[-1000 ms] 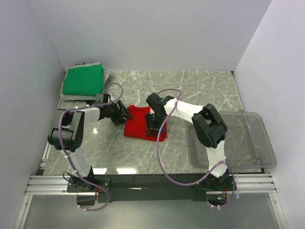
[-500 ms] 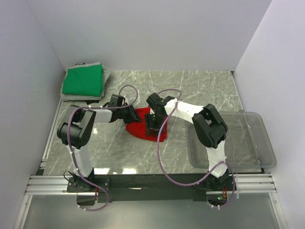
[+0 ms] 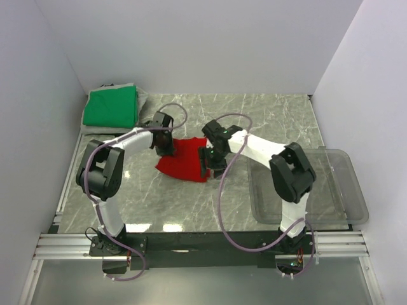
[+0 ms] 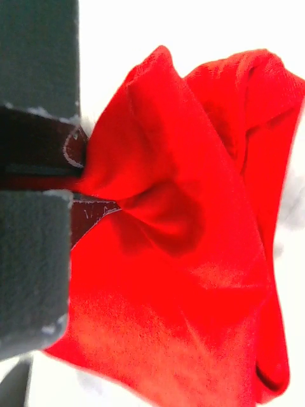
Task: Fold and stack the t-shirts
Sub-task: Neatly place the folded tshirt to the corner
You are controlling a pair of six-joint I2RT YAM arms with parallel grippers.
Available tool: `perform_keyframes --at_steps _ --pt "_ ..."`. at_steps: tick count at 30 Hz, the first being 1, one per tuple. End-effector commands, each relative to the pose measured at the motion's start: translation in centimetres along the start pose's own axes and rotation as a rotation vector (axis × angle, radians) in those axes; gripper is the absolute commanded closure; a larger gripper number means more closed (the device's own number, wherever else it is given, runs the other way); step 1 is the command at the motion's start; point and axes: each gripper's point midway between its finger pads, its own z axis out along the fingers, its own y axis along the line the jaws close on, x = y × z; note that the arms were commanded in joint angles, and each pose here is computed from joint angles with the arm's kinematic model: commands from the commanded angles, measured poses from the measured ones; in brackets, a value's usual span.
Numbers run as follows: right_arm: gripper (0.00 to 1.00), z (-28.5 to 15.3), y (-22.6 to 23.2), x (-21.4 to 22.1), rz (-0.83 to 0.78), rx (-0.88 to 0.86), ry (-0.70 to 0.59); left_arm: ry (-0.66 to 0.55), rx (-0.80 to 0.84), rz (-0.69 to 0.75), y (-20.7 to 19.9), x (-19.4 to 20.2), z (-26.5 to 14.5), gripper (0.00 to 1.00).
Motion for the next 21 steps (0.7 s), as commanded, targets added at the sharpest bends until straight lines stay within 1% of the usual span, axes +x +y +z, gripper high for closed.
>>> perform_keyframes --at_steps 1,2,3,6,10,12,14,17,19,21 --pt "0.34 -3.9 -1.7 -0.5 0.002 0.032 -0.081 -0.082 -0.274 0.174 4.4 -3.9 -4.1 1.00" --pt "0.34 -4.7 -1.8 -0.6 0.000 0.028 -0.098 -0.097 -0.289 0.217 4.3 -4.7 -4.6 1.00" --pt "0.34 -4.9 -2.5 -0.6 0.012 0.033 -0.098 -0.144 -0.309 0.232 4.0 -6.5 -5.6 1.00" --pt "0.34 -5.7 -3.2 -0.6 0.011 0.033 -0.109 -0.188 -0.351 0.296 3.8 -8.8 -7.0 1.00" --pt "0.34 -6.4 -4.3 -1.2 0.019 0.036 -0.116 -0.258 -0.424 0.334 4.4 -11.8 -8.6 1.00" --pt "0.34 -6.7 -4.4 -1.5 0.012 0.034 -0.118 -0.290 -0.430 0.345 4.1 -13.5 -9.5 1.00" --pt "0.34 -6.8 -4.7 -1.6 0.010 0.036 -0.114 -0.297 -0.439 0.364 4.3 -14.6 -9.7 1.00" --pt "0.35 -6.9 -5.0 -1.7 0.005 0.036 -0.108 -0.355 -0.433 0.396 3.5 -17.4 -11.1 1.00" --pt "0.34 -6.9 -5.2 -1.6 0.002 0.036 -0.104 -0.378 -0.438 0.409 3.8 -18.7 -11.4 1.00" --pt "0.34 -6.7 -5.4 -1.4 0.003 0.042 -0.092 -0.401 -0.414 0.428 3.3 -20.3 -11.9 1.00"
